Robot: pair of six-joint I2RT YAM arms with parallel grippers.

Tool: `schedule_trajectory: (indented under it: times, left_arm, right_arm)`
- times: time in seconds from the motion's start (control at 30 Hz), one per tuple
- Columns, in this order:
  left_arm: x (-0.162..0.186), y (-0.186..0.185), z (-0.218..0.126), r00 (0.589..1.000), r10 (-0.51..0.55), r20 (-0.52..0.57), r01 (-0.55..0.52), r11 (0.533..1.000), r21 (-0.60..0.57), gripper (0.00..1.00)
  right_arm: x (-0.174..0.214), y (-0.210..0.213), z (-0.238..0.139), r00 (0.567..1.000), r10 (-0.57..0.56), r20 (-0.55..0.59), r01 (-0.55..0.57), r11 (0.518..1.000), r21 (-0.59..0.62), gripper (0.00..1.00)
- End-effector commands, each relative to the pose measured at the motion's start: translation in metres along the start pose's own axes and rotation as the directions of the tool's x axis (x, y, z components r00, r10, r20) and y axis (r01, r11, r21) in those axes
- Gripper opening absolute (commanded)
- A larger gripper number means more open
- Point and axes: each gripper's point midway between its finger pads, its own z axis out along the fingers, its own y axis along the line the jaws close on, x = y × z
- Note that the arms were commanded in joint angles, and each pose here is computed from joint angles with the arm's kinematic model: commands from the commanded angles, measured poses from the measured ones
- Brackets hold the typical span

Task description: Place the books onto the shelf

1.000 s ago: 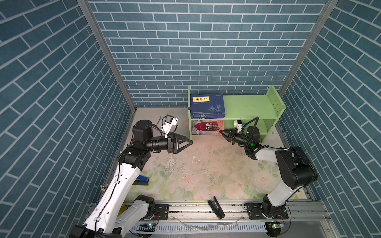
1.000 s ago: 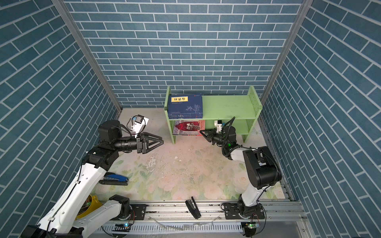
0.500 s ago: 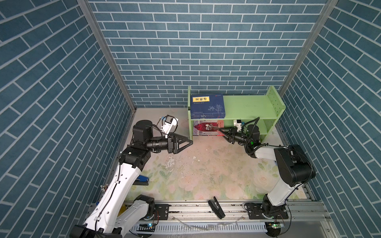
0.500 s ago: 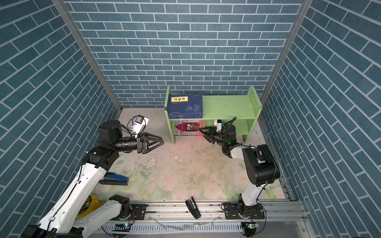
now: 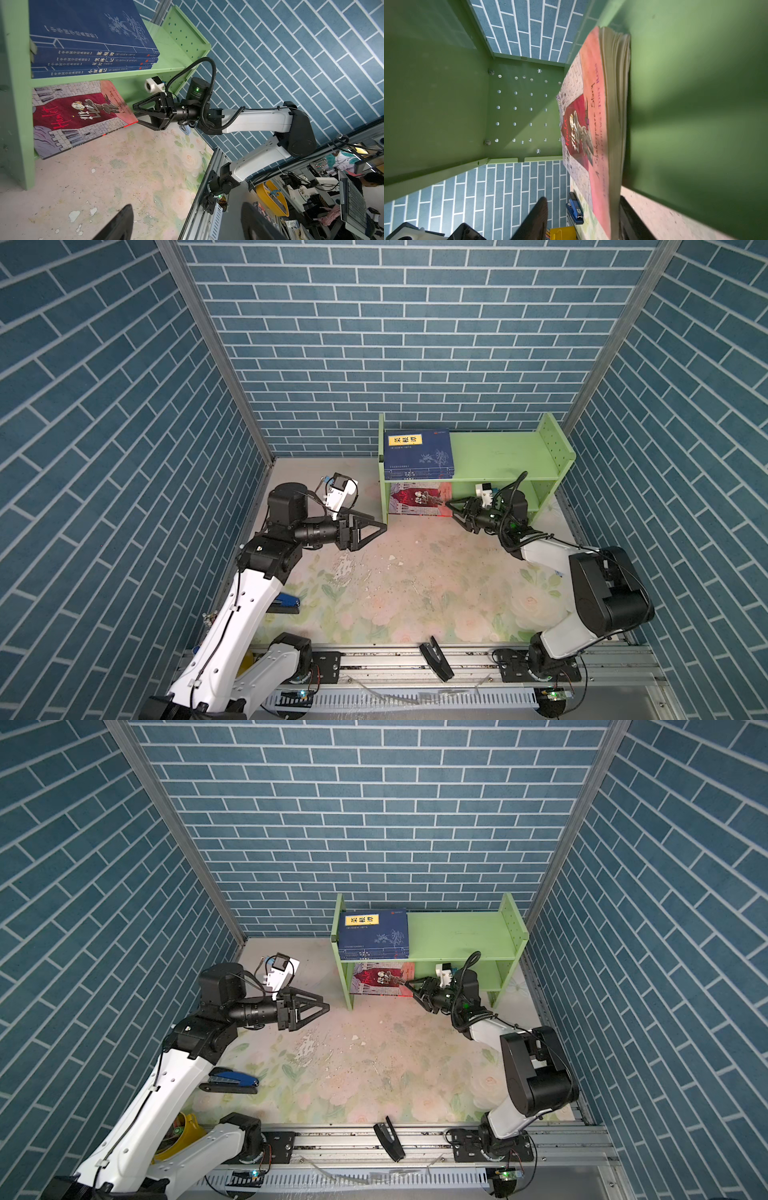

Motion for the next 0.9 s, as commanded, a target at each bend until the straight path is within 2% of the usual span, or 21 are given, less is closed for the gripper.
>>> schedule_trajectory:
  times: [0.0,0.23,0.87]
  left_arm:
    - [-0.003,-0.005,-0.005,0.999,0.036,0.014,-0.036,0.999,-0.004,0.83]
    - [-0.003,-0.008,-0.005,1.000,0.023,0.019,-0.023,1.000,0.015,0.83]
    - [-0.003,-0.008,-0.005,1.000,0.020,0.021,-0.020,1.000,0.024,0.83]
  right_arm:
    - [-0.002,0.000,-0.008,0.997,-0.079,0.012,0.078,0.995,0.064,0.52]
    - [-0.002,-0.007,-0.006,0.998,-0.064,0.010,0.063,0.995,0.072,0.46]
    - [0.006,-0.022,-0.003,0.999,-0.035,0.003,0.035,0.995,0.094,0.40]
